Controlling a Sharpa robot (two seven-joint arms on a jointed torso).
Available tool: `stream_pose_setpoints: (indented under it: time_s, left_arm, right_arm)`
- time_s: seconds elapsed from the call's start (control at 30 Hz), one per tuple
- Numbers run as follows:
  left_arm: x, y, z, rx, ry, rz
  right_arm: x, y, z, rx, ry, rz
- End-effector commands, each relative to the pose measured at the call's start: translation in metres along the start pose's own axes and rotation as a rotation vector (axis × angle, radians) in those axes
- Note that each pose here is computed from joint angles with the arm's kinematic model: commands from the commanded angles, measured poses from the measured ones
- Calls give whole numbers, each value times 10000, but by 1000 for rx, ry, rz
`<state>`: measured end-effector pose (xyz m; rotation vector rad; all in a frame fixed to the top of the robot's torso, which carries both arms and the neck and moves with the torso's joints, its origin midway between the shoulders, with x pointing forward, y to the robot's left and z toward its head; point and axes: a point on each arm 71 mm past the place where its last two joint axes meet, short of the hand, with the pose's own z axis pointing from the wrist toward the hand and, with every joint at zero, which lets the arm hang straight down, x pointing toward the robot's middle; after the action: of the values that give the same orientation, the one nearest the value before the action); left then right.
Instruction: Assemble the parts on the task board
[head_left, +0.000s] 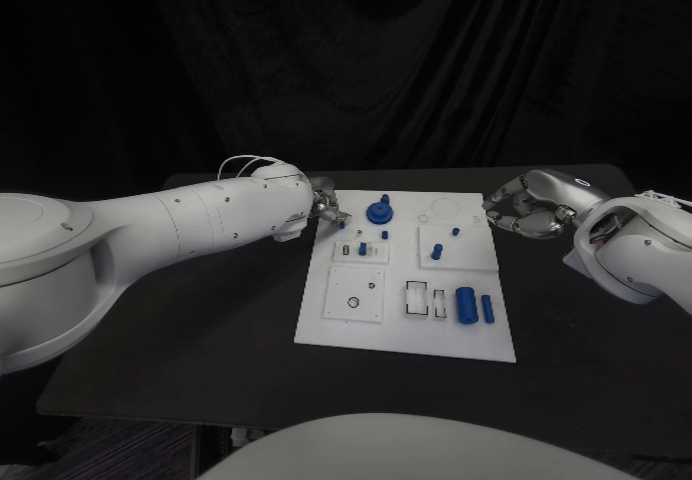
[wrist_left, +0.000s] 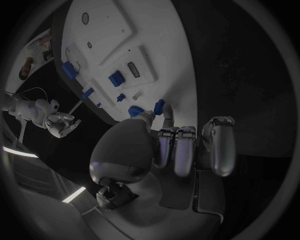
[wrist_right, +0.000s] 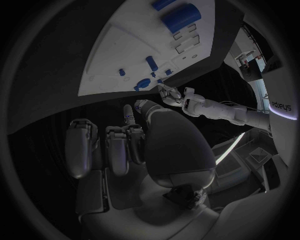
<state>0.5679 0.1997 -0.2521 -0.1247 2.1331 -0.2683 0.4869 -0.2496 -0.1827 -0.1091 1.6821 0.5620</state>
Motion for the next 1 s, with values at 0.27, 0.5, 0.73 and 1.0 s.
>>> stream_pose_setpoints:
  time_s: [0.27, 0.5, 0.73, 1.0]
  left_arm:
    - [43, -19, 4, 23, 27, 8]
    - [49, -24, 5, 29, 30, 8]
    - [49, -26, 5, 33, 27, 7]
    - [53, -9, 0, 30, 32, 8]
  right_arm:
    - [16, -12, 4, 19, 11, -2]
    - [16, -15, 3, 20, 11, -2]
    - [15, -18, 2, 20, 11, -2]
    - [15, -22, 2, 22, 11, -3]
